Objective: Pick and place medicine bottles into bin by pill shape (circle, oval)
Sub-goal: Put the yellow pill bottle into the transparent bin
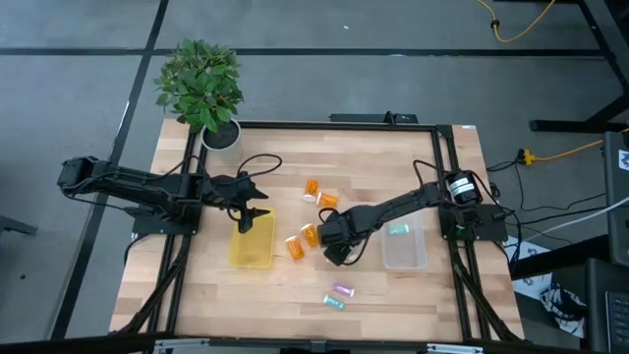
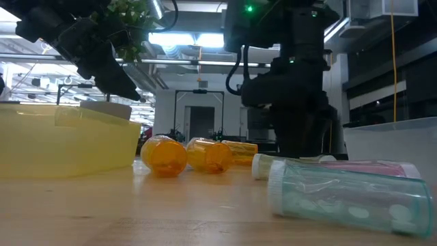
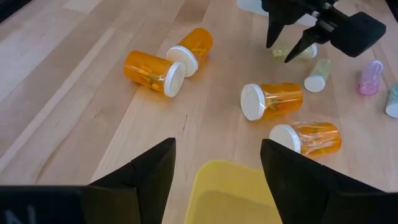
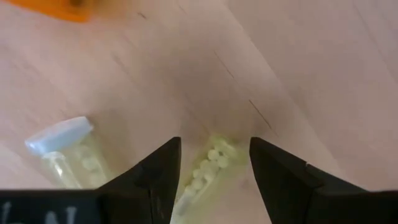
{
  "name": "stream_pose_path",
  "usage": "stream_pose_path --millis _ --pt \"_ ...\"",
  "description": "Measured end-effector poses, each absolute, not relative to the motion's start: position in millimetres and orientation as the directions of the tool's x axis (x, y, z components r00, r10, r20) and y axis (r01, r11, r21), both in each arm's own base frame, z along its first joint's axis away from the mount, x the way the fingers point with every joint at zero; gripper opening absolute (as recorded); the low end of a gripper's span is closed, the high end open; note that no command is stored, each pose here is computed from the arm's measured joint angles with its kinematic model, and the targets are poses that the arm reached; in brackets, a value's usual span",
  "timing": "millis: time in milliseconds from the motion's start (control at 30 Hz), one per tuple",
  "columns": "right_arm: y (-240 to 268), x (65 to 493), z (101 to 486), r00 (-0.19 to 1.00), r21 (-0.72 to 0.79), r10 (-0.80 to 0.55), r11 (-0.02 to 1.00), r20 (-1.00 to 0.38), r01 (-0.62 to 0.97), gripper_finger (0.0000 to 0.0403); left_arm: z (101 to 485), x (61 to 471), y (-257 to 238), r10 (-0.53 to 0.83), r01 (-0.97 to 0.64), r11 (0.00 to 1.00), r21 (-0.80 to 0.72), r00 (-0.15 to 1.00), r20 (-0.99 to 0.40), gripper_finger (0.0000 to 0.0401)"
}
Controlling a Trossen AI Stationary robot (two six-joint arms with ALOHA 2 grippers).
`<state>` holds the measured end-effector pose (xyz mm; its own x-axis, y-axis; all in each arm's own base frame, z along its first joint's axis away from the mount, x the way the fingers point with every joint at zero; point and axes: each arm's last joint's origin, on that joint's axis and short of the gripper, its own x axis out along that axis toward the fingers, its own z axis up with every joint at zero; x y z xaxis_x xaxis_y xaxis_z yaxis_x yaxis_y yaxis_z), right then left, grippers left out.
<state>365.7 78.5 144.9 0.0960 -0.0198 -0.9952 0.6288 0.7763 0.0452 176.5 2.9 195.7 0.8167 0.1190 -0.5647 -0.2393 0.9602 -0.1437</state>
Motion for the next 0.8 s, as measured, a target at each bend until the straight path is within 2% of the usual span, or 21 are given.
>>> stream_pose_path --millis 133,267,567,800 --pt "79 371 146 0.147 0.072 -0.009 0.839 -0.989 0.539 0.0194 196 176 3 0.119 -0.24 0.96 -0.144 0.817 -0.565 0.0229" --pt "80 374 146 0.18 0.104 0.012 0.854 -0.984 0.509 0.0193 196 176 3 0.119 -0.239 0.96 -0.144 0.817 -0.565 0.0229" --pt "77 362 145 0.052 0.023 -0.01 0.792 -0.999 0.609 0.0194 196 176 3 0.119 -0.24 0.96 -0.144 0.817 -0.565 0.0229" --pt "78 361 145 0.041 0.036 0.012 0.769 -0.999 0.638 0.0188 196 176 3 0.119 -0.24 0.96 -0.144 0.816 -0.565 0.0229"
